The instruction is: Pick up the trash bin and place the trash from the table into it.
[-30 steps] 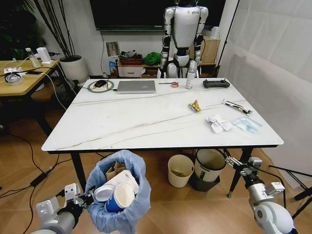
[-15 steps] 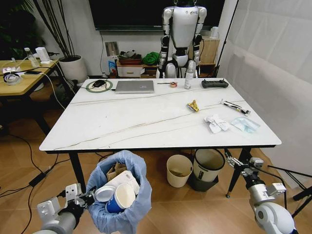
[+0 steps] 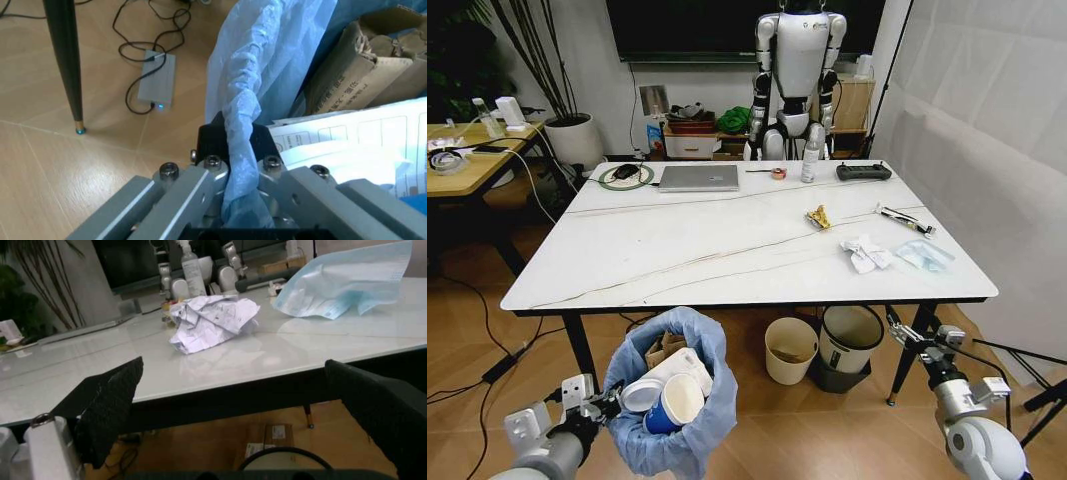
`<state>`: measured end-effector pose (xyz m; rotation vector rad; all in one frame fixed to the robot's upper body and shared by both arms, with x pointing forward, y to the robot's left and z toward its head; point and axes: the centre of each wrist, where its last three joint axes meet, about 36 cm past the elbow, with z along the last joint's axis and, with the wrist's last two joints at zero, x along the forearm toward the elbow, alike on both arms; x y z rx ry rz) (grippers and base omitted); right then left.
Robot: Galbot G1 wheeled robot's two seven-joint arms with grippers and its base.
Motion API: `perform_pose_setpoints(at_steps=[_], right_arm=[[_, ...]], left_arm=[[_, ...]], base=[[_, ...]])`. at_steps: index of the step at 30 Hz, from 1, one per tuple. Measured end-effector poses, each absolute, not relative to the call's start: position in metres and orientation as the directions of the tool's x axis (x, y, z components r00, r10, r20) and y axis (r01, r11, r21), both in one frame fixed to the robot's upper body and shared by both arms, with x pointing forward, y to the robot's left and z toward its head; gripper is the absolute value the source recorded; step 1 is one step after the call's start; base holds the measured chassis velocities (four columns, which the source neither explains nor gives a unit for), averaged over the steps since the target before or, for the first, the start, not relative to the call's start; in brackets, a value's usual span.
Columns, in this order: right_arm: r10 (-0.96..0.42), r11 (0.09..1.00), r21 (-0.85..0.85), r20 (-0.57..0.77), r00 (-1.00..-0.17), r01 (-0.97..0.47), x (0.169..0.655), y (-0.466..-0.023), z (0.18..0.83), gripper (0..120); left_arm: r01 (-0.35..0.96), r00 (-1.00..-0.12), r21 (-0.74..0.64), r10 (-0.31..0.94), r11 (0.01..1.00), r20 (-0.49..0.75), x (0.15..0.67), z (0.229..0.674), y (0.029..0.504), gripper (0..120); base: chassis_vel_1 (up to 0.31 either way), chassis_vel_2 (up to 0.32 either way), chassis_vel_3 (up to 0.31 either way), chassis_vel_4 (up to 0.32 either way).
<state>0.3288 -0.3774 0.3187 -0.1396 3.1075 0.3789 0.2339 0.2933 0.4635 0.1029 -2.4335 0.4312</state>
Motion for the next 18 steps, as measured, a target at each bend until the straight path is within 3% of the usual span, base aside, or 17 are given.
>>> perform_pose_setpoints(at_steps=[18], right_arm=[[-0.08,0.962,0.261,-0.021,-0.997,-0.083,0.3251,-0.3759,0.3173,100]], left_arm=[[-0.183,-0.776,-0.283,0.038,0.942,0.63,0.2316,0.4616,0.2911,0]], base=[[0.0,0.0,0.0,0.0]])
